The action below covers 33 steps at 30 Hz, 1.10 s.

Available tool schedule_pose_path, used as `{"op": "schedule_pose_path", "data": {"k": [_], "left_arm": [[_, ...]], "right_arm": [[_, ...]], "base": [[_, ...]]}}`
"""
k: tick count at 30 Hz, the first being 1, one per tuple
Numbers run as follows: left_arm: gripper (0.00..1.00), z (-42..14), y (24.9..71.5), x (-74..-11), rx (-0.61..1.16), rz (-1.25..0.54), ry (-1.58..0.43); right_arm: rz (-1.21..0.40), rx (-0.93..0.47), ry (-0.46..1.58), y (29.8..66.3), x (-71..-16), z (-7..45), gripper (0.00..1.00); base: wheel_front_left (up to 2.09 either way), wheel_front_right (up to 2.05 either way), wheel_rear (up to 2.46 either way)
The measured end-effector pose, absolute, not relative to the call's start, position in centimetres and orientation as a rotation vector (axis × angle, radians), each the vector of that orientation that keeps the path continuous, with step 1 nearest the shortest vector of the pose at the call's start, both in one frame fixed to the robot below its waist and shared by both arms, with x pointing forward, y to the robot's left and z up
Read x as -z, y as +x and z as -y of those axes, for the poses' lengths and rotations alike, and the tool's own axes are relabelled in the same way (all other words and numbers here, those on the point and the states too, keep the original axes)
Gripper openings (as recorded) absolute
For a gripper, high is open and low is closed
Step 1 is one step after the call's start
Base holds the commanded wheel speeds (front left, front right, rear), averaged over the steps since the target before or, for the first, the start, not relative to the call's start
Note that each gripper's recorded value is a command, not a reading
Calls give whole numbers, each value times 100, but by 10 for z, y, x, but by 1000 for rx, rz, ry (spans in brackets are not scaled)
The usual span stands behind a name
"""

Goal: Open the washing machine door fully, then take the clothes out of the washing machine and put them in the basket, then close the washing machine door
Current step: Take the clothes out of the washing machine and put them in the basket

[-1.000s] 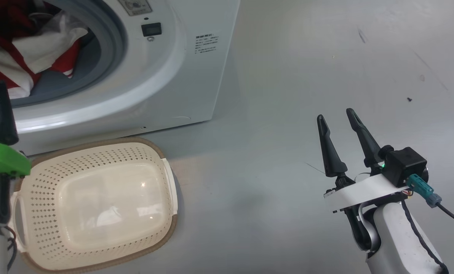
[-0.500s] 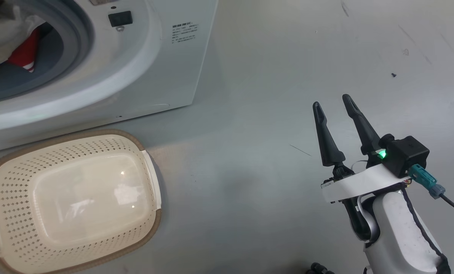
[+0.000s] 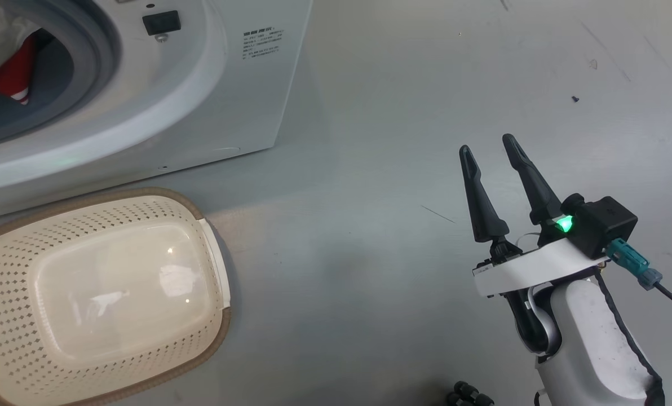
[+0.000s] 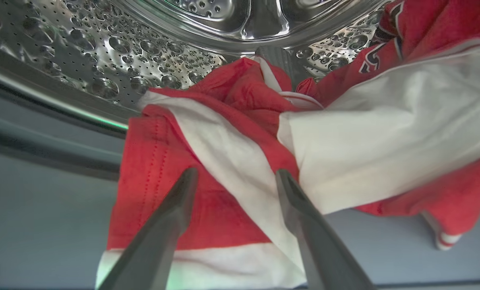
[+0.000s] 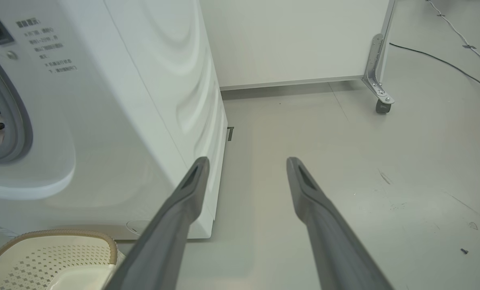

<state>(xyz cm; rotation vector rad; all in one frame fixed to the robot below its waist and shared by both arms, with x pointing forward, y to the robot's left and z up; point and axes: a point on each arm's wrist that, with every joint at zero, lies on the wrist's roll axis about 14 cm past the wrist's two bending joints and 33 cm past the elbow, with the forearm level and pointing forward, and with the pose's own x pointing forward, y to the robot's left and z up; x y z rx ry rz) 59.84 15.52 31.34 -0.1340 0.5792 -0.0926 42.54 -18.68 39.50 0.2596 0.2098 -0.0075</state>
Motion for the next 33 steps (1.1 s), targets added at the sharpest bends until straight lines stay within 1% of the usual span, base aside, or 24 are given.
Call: {"op": "schedule_pose_path", "data": {"k": [18, 25, 26, 27, 28, 29, 30, 31, 33], "left_arm": [[100, -151, 606, -294, 74, -677, -137], [100, -150, 609, -292, 75, -689, -132], [95, -150, 609, -292, 75, -689, -132], [84, -150, 609, -292, 74, -691, -132], [50, -151, 609, -291, 72, -693, -132], [39, -151, 609, -291, 72, -695, -132], [11, -151, 609, -291, 71, -696, -133], [0, -152, 609, -290, 69, -699, -133], [0, -152, 609, -290, 68, -703, -135]], "right_arm": [[-215, 11, 260, 427, -393, 186, 100], [-214, 20, 264, 427, -393, 187, 100], [-214, 20, 264, 427, -393, 187, 100], [-214, 20, 264, 428, -393, 187, 100], [-214, 19, 264, 428, -393, 187, 100], [-214, 19, 264, 428, -393, 187, 100], [-213, 18, 264, 428, -393, 187, 100], [-212, 17, 265, 429, -394, 186, 100], [-210, 14, 265, 430, -394, 186, 100]], "base": [[0, 0, 0], [0, 0, 0], [0, 0, 0], [0, 0, 0], [0, 0, 0], [0, 0, 0], [0, 0, 0], [0, 0, 0], [0, 0, 0]]}}
